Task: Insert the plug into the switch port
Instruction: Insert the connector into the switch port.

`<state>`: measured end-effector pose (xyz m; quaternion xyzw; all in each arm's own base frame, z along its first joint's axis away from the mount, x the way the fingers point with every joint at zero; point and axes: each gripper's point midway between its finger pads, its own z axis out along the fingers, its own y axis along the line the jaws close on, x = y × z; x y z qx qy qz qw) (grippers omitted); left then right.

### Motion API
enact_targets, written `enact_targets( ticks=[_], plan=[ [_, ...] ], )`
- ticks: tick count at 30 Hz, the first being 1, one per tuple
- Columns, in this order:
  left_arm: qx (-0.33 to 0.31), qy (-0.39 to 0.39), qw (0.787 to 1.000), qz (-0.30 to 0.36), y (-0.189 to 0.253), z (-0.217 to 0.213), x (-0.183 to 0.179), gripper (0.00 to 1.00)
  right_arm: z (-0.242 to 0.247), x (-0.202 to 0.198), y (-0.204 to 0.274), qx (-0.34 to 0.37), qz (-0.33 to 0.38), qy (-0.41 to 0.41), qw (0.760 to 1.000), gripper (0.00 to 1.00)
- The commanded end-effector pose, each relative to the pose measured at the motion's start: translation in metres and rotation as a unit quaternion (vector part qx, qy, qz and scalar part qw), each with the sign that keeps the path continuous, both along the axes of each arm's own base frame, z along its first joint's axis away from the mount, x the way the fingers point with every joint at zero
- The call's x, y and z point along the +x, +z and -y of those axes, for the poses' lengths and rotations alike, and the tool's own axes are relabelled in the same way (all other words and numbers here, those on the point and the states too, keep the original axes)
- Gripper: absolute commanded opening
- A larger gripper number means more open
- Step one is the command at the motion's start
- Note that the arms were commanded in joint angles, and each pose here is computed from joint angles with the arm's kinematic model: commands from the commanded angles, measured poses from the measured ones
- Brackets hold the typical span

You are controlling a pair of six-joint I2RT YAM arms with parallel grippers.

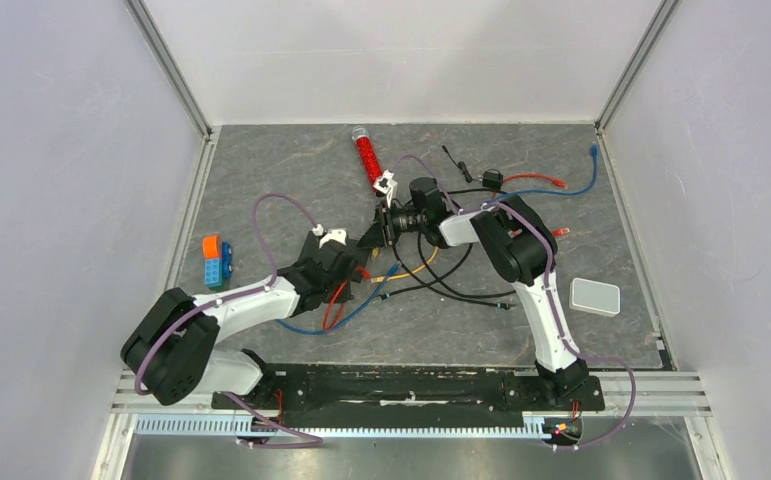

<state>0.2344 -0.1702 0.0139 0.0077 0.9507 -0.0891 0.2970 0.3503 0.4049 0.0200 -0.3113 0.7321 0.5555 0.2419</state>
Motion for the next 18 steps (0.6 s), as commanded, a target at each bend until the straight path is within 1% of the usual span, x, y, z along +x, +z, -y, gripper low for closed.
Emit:
enact_targets(
  ticks=[1, 5, 8, 11, 14, 18],
  plan=[
    [0.055, 0.033, 0.998, 0.008, -0.020, -0.021, 0.009, 0.02, 0.011, -0.127, -0.047, -0.059, -0.175, 0.131, 0.974, 0.25],
    [0.073, 0.046, 0.996, 0.021, -0.014, -0.024, 0.019, 0.02, 0.013, -0.149, -0.050, -0.067, -0.182, 0.148, 0.970, 0.23],
    [0.070, 0.048, 0.996, 0.041, -0.005, -0.022, 0.028, 0.02, 0.014, -0.165, -0.053, -0.073, -0.184, 0.160, 0.967, 0.22],
    [0.051, 0.031, 0.995, 0.075, 0.008, -0.011, 0.042, 0.02, 0.010, -0.176, -0.053, -0.064, -0.194, 0.173, 0.963, 0.22],
    [0.041, -0.003, 0.994, 0.100, 0.020, 0.001, 0.052, 0.02, 0.004, -0.179, -0.055, -0.058, -0.199, 0.181, 0.961, 0.22],
    [0.054, -0.029, 0.990, 0.130, 0.027, 0.004, 0.063, 0.02, -0.003, -0.186, -0.059, -0.059, -0.205, 0.199, 0.956, 0.22]
  ],
)
